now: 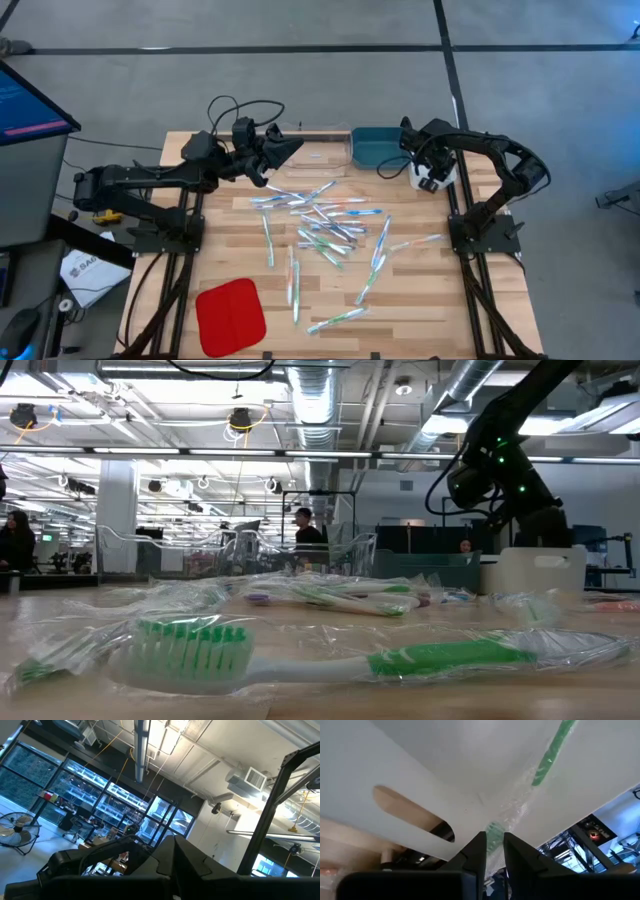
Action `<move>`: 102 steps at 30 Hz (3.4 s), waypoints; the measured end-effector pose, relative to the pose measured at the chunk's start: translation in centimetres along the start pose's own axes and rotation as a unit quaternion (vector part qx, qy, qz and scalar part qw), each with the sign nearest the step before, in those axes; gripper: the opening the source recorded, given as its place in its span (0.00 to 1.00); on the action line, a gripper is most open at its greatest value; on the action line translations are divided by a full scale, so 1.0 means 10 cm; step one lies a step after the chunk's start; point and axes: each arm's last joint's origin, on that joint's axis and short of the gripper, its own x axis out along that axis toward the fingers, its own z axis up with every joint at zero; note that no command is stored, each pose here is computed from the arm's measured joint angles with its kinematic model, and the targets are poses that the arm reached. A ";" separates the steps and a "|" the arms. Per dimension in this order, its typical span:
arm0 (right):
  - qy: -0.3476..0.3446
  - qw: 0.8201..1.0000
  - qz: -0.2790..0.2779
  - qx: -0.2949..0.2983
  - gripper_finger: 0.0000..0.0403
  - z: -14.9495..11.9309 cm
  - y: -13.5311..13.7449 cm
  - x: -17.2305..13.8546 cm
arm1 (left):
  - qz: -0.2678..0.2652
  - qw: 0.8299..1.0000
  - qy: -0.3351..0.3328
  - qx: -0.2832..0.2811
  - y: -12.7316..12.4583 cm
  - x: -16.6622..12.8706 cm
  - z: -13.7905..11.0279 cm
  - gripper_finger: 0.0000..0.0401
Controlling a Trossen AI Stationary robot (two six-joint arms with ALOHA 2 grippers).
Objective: Pick & Place Toothbrushes
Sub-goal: Put the green toothbrush into the white bin
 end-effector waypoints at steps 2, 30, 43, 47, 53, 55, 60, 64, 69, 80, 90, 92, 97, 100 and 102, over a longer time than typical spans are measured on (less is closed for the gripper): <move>-0.005 1.000 0.000 0.007 0.15 0.01 0.00 0.00 | 0.000 1.000 0.000 0.000 0.00 0.00 0.00 0.00; -0.022 0.999 -0.028 -0.014 0.08 0.03 -0.04 -0.01 | 0.000 1.000 0.000 0.000 0.00 0.00 0.00 0.00; -0.017 0.999 -0.028 0.036 0.01 0.01 -0.04 -0.01 | 0.000 1.000 0.000 0.000 0.00 0.00 0.00 0.00; -0.024 0.999 -0.007 0.039 0.00 0.03 -0.05 0.00 | 0.000 1.000 0.000 0.000 0.00 0.00 0.00 0.00; -0.033 0.998 0.015 0.044 0.01 0.04 -0.05 0.00 | 0.000 1.000 0.000 0.000 0.00 0.00 0.00 0.00; -0.033 0.998 0.013 0.044 0.00 0.04 -0.05 0.00 | 0.000 1.000 0.000 0.000 0.00 0.00 0.00 0.00; -0.053 0.997 0.010 0.052 0.00 0.08 -0.10 -0.11 | 0.000 1.000 0.000 -0.010 0.00 0.00 0.00 0.00; -0.099 0.992 0.006 0.072 0.00 0.14 -0.24 -0.40 | 0.000 1.000 0.000 -0.011 0.00 0.00 0.00 0.00; -0.169 0.980 -0.001 0.102 0.00 0.12 -0.47 -0.91 | 0.000 1.000 0.000 -0.012 0.00 0.00 0.00 0.00; -0.414 0.876 0.150 0.195 0.00 -0.82 -0.54 -2.05 | -0.051 0.997 0.036 -0.043 -0.03 0.00 -0.02 0.00; -0.493 0.801 0.291 0.176 0.01 -1.70 -0.07 -2.28 | -0.138 0.981 0.104 -0.090 -0.19 -0.01 -0.12 0.00; -0.495 0.796 0.313 0.157 0.01 -1.79 0.03 -2.31 | -0.145 0.978 0.112 -0.095 -0.24 -0.02 -0.16 0.00; -0.490 0.797 0.340 0.098 0.00 -1.90 0.27 -2.35 | -0.159 0.974 0.127 -0.100 -0.35 -0.03 -0.23 0.00; -0.481 0.806 0.342 0.048 0.00 -1.91 0.47 -2.39 | -0.152 0.973 0.139 -0.103 -0.35 -0.03 -0.26 0.00; -0.471 0.814 0.339 0.010 0.01 -1.89 0.63 -2.41 | -0.146 0.973 0.147 -0.104 -0.34 -0.03 -0.28 0.00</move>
